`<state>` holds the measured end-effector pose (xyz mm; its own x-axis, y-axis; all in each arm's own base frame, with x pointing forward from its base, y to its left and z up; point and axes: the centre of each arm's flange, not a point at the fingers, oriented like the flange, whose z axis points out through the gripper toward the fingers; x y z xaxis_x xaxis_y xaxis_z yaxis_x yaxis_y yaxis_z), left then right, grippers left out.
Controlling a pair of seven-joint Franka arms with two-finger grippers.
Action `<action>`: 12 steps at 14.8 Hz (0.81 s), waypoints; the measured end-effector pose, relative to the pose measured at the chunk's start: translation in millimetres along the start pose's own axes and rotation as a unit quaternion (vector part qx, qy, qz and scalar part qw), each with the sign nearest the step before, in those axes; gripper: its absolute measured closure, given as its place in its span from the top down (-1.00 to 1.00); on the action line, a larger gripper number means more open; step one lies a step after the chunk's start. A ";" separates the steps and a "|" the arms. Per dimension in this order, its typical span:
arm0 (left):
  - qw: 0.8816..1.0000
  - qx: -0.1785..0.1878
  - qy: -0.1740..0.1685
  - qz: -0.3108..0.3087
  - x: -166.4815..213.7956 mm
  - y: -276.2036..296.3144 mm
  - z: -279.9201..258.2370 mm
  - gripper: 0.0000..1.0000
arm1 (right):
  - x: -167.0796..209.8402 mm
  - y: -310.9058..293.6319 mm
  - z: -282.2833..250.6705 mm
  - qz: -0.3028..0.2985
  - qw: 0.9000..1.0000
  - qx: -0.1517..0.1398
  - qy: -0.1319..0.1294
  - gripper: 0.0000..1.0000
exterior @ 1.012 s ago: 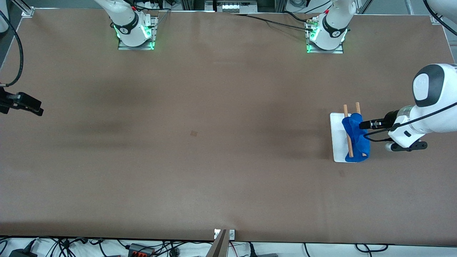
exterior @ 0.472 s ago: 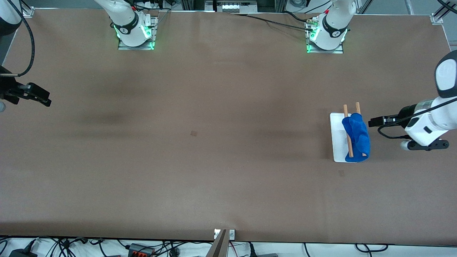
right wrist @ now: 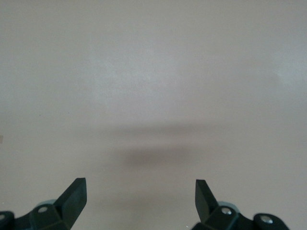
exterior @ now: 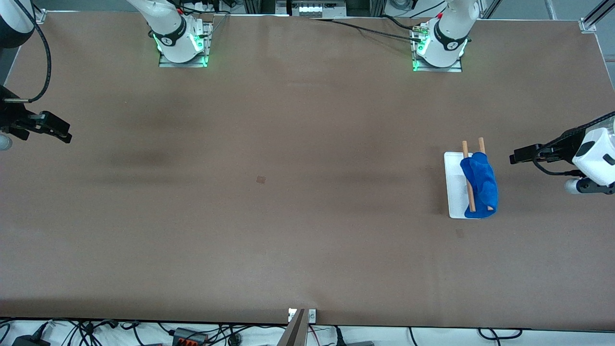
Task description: Pass towel and hang on rack
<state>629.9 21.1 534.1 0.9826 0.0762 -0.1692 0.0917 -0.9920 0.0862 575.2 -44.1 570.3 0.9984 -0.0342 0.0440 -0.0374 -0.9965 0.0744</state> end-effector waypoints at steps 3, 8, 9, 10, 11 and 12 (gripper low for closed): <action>1.000 0.002 -0.006 0.001 -4.4 2.2 -3.1 1.00 | -6.9 3.0 -8.4 0.003 1.000 0.000 -0.016 1.00; 0.999 0.018 -0.016 0.023 -21.6 28.6 -30.8 1.00 | -9.8 -1.0 -15.3 0.000 1.000 0.002 -0.016 1.00; 0.999 0.030 -0.009 0.030 -25.9 37.6 -42.0 1.00 | -9.5 -1.7 -14.8 0.000 1.000 0.005 -0.014 1.00; 0.999 0.038 -0.003 0.034 -30.4 44.6 -49.8 1.00 | -9.2 -3.2 -13.1 0.001 1.000 0.013 -0.010 1.00; 0.998 0.044 0.005 0.035 -34.7 48.8 -55.6 1.00 | -10.1 -4.3 -10.7 0.002 1.000 0.018 -0.008 1.00; 0.998 0.048 0.017 0.034 -38.0 49.5 -60.2 1.00 | -11.9 -4.7 -8.8 0.002 1.000 0.020 -0.008 1.00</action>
<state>606.8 -24.8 604.0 0.9911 0.0109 -0.1323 0.0112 -0.9999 0.0013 563.2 -38.3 578.1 0.9988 -0.0397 0.0273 -0.0406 -0.9986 0.0337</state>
